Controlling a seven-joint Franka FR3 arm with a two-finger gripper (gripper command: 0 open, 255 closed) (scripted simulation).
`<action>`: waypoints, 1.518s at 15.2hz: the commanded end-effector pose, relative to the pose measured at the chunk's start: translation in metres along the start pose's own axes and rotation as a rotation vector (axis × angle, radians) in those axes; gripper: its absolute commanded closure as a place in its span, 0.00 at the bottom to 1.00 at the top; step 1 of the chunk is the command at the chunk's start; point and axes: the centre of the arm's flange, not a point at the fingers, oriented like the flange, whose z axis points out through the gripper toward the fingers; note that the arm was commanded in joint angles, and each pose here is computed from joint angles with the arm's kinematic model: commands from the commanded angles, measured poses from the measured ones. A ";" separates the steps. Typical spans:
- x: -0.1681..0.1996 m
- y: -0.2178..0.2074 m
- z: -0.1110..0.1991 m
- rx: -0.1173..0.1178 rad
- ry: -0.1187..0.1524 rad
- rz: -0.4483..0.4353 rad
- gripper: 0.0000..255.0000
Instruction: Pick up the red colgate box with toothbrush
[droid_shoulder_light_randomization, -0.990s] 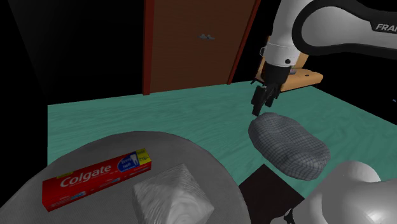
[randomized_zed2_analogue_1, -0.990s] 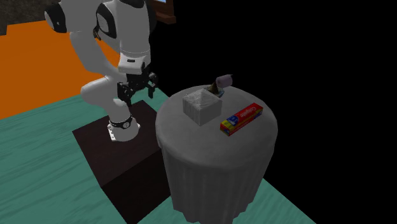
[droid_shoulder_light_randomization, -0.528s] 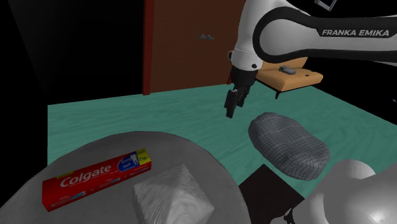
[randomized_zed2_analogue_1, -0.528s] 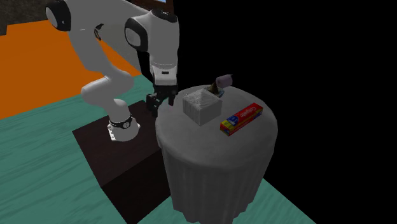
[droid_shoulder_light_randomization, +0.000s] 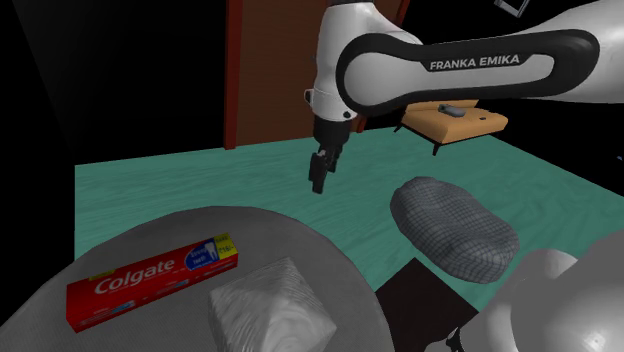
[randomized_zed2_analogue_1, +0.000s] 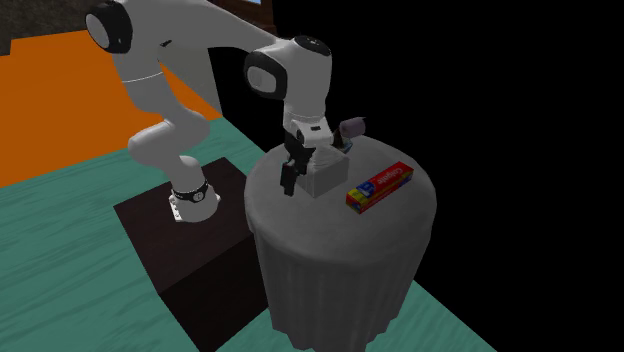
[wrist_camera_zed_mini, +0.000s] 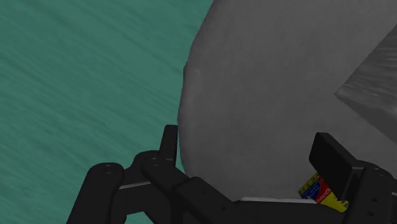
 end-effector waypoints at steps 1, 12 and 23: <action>0.021 -0.014 0.007 -0.003 0.005 -0.058 0.00; 0.123 -0.109 0.042 -0.024 0.027 -0.365 0.00; 0.192 -0.230 0.077 -0.044 0.050 -0.672 0.00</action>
